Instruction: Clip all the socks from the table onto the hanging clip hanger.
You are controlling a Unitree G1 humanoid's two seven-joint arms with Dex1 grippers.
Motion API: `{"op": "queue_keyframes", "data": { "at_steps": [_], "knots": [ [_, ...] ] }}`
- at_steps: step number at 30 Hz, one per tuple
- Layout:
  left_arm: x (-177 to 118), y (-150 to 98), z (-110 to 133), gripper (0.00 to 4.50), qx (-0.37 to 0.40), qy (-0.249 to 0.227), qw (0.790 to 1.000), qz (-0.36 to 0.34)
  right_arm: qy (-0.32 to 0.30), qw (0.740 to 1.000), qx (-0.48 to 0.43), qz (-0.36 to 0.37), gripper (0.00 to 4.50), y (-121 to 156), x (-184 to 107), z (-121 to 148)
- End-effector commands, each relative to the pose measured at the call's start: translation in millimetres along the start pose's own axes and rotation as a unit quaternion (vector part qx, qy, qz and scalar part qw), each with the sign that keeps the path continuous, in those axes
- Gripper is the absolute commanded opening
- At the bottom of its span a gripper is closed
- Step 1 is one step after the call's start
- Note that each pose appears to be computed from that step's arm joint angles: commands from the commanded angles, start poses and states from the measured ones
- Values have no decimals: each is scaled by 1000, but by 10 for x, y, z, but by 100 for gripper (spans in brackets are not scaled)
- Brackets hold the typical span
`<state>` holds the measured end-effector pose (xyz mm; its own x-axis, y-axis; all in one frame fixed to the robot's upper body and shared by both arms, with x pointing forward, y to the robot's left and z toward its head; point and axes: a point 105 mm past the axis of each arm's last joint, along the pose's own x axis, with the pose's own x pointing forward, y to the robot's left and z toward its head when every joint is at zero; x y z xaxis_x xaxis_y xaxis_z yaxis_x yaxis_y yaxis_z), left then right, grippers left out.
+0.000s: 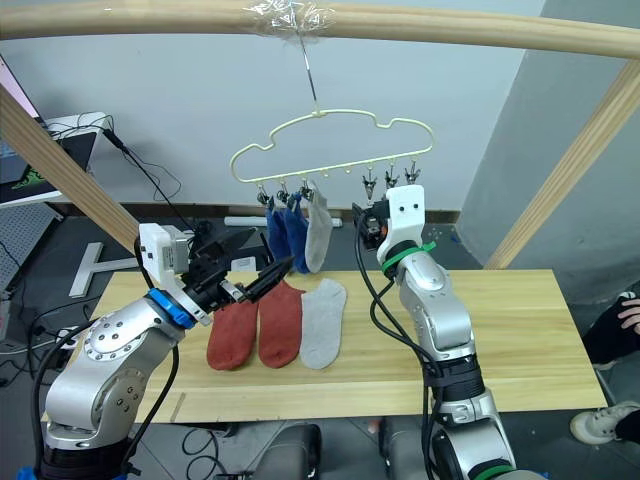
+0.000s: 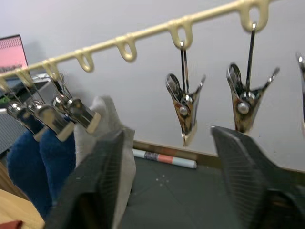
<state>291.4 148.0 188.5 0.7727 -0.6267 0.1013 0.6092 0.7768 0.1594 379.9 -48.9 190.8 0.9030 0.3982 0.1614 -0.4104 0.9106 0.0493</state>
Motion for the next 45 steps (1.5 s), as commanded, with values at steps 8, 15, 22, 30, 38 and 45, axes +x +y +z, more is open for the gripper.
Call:
{"op": "queue_keyframes", "data": {
  "at_steps": [8, 15, 22, 30, 38, 45],
  "knots": [
    [58, -29, 150, 450, 18, -33, 999, 4, -47, 999, -11, 4, 314, 3, 140, 240],
    [36, -30, 169, 450, 23, -33, 999, 0, -54, 998, -19, 4, 314, -10, 227, 272],
    [52, -74, 245, 450, 27, -43, 999, -16, -60, 998, -17, 20, 314, 54, 314, 301],
    [68, -77, 304, 450, 23, -53, 998, -15, -62, 997, -21, 29, 314, 91, 328, 300],
    [108, -70, 384, 450, 26, -67, 997, -25, -64, 997, -16, 38, 314, 142, 360, 313],
    [103, -100, 373, 450, 23, -66, 997, -31, -66, 997, -14, 40, 314, 147, 364, 323]
  ]
}}
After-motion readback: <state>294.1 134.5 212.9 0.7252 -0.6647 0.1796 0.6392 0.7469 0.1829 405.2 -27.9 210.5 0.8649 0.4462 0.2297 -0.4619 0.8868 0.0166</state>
